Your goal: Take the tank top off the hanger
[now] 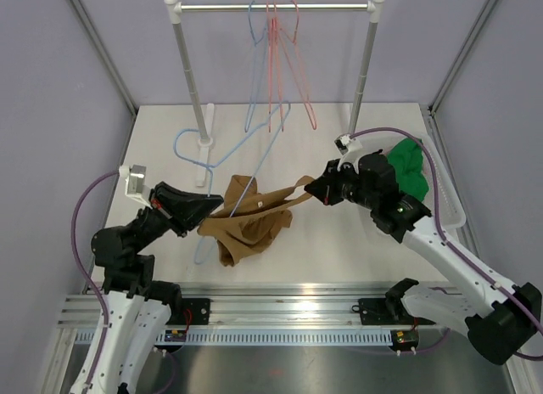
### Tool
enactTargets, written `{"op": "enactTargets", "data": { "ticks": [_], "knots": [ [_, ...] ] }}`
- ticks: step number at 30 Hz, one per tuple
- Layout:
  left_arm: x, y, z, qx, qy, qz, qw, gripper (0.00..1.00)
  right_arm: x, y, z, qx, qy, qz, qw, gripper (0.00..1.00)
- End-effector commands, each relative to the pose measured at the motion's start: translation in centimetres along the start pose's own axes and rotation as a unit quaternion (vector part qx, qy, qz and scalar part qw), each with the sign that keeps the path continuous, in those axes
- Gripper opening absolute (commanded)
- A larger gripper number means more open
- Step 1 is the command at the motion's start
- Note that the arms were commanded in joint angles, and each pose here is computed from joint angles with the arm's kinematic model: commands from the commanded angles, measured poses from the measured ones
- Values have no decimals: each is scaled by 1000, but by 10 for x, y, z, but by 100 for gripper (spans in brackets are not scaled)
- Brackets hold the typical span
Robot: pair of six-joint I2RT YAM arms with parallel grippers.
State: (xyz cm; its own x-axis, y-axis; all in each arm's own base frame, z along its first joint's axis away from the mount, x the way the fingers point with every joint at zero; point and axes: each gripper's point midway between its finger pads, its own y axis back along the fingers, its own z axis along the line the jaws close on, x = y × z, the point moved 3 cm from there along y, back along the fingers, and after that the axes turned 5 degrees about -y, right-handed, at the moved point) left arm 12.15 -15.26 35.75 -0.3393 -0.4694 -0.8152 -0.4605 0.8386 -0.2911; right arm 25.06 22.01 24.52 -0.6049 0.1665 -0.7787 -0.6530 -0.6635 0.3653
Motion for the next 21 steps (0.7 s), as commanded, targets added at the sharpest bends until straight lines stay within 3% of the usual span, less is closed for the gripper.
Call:
{"op": "enactTargets", "data": {
  "ticks": [1,3,5,7,10,13,16,19,21],
  "knots": [
    [-57,-18,-29,72,-69,-132,986,0,-14,33,49,-127,14,13,992,0],
    [-73,-38,-32,107,-84,-152,979,0,-19,48,70,-181,15,20,983,0],
    [-67,-68,-35,151,-91,-131,976,0,-16,58,87,-229,0,49,972,0],
    [-70,-89,-64,203,-148,-125,960,0,-12,61,88,-227,-12,66,972,0],
    [-71,-107,-69,178,-178,-158,955,0,-6,67,73,-172,-10,65,983,0],
    [-87,-108,-65,128,-192,-196,953,0,-3,84,57,-113,2,47,992,0],
    [-101,-102,-50,52,-200,-217,954,0,1,104,59,-116,12,45,992,0],
    [-112,-90,-22,-69,-190,-215,956,0,7,113,65,-138,11,55,989,0],
    [-111,-82,-6,-140,-188,-182,955,0,10,110,64,-137,2,60,989,0]
  ]
}}
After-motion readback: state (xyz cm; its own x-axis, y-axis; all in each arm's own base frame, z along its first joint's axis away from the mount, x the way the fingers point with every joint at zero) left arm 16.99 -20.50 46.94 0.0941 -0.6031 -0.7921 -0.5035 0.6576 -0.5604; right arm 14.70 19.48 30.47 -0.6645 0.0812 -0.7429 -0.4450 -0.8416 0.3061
